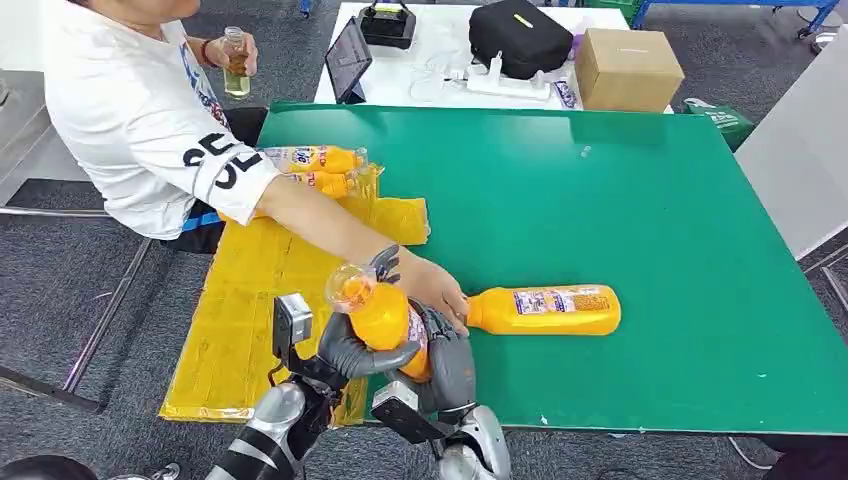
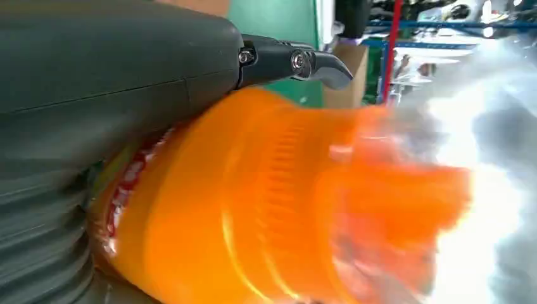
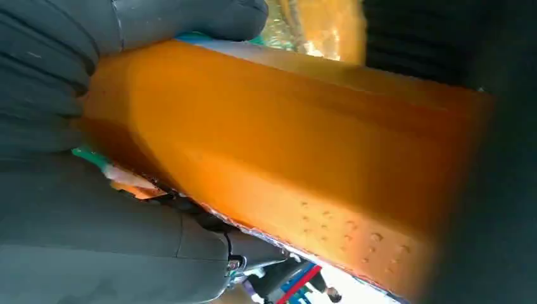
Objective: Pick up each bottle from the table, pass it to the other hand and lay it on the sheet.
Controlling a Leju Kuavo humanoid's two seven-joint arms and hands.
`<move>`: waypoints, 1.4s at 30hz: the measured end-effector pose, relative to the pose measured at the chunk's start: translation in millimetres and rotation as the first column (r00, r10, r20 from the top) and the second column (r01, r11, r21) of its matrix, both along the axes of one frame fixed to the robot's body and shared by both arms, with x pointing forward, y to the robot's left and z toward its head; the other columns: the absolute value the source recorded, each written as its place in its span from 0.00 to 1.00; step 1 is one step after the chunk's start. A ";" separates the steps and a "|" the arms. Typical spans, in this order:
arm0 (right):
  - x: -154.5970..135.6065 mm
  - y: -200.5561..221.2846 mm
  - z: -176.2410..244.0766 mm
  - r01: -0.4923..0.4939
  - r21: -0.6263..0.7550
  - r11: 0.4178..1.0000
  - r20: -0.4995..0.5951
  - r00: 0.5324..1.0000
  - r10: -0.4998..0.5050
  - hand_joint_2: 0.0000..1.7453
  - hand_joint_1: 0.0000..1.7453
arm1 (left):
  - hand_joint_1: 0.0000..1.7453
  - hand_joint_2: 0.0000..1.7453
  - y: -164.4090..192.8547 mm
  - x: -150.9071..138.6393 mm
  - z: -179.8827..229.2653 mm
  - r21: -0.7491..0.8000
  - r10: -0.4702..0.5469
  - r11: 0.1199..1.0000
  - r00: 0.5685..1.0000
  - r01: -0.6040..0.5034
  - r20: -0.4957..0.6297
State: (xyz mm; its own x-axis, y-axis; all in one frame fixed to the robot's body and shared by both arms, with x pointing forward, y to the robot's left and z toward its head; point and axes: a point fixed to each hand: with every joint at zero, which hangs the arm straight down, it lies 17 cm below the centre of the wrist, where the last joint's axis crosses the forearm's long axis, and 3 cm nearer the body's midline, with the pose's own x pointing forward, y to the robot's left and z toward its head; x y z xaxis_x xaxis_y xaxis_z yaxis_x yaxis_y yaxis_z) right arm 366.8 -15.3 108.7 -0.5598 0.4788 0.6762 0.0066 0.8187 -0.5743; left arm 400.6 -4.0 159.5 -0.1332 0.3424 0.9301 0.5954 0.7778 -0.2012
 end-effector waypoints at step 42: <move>5.0 31.2 -10.2 -0.106 0.004 0.994 -0.096 0.990 0.105 0.00 0.00 | 1.00 1.00 31.2 5.2 -18.6 -0.049 0.099 0.994 0.993 -0.102 -0.069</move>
